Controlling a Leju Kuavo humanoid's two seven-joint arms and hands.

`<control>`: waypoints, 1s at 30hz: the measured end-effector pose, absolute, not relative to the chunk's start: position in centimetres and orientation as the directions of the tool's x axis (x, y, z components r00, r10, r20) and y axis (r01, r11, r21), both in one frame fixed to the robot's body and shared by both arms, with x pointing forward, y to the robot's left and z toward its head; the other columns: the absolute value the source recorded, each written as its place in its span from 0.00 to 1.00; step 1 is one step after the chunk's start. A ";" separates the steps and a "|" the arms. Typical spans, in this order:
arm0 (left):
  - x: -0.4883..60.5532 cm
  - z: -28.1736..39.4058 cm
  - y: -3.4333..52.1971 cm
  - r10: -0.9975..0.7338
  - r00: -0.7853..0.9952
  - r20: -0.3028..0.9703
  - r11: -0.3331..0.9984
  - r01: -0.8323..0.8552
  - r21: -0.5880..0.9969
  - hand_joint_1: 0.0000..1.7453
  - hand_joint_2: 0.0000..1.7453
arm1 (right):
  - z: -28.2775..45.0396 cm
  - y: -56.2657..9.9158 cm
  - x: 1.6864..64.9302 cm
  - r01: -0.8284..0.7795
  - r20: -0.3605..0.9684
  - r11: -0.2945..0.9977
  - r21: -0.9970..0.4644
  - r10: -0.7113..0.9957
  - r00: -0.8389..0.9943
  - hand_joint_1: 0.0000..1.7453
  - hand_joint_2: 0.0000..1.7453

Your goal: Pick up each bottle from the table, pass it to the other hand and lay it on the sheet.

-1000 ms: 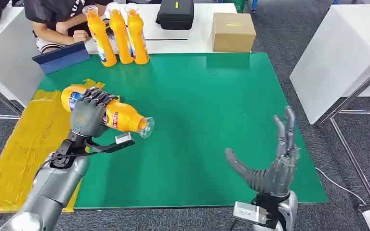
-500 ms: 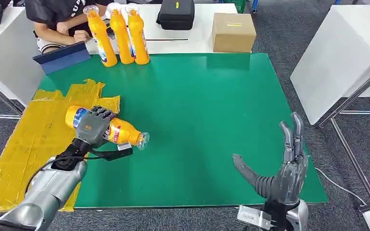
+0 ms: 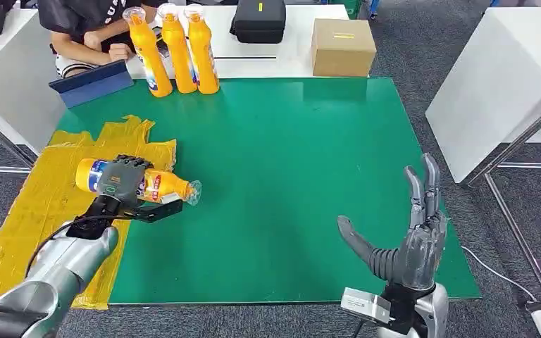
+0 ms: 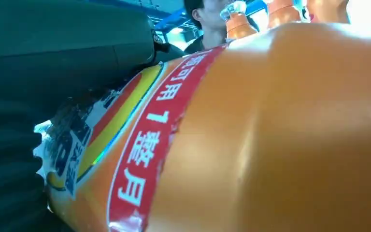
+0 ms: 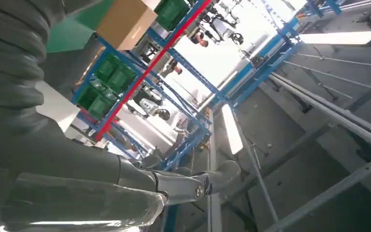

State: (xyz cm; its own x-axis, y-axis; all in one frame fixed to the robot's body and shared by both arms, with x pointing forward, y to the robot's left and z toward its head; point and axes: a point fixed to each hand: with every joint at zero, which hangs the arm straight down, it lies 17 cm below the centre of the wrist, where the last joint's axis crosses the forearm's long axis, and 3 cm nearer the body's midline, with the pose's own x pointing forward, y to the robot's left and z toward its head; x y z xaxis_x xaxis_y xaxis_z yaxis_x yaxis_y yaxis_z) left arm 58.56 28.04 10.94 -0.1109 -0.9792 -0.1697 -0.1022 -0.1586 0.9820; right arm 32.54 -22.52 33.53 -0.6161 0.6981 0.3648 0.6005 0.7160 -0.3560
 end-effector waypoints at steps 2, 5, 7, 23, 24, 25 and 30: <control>58.6 10.9 28.2 -0.979 -0.108 -0.171 -0.160 -0.100 0.982 1.00 1.00 | 33.6 -22.4 32.6 0.599 0.364 0.718 -0.356 0.696 -0.618 0.00 1.00; 58.6 10.7 28.8 -0.982 -0.085 -0.166 -0.159 -0.085 0.984 1.00 1.00 | 33.6 -22.4 32.7 0.598 0.366 0.718 -0.357 0.696 -0.617 0.00 1.00; 58.7 10.4 29.3 -0.984 -0.070 -0.161 -0.156 -0.070 0.985 1.00 1.00 | 33.6 -22.2 32.8 0.594 0.367 0.719 -0.360 0.695 -0.619 0.00 1.00; 58.2 8.2 30.8 -0.989 -0.073 -0.128 -0.130 0.024 0.991 0.00 1.00 | 32.3 -21.9 33.7 0.569 0.393 0.727 -0.384 0.686 -0.612 0.00 1.00; 58.2 8.1 30.7 -0.989 -0.077 -0.128 -0.130 0.030 0.991 0.00 1.00 | 32.3 -21.9 33.7 0.568 0.394 0.727 -0.386 0.687 -0.611 0.00 1.00; 58.1 7.9 30.7 -0.988 -0.080 -0.128 -0.132 0.038 0.991 0.00 1.00 | 32.2 -21.9 33.7 0.567 0.395 0.727 -0.387 0.687 -0.610 0.00 1.00; 58.2 7.7 30.7 -0.988 -0.086 -0.130 -0.135 0.056 0.989 0.00 1.00 | 32.1 -21.9 34.0 0.565 0.400 0.729 -0.386 0.684 -0.610 0.00 1.00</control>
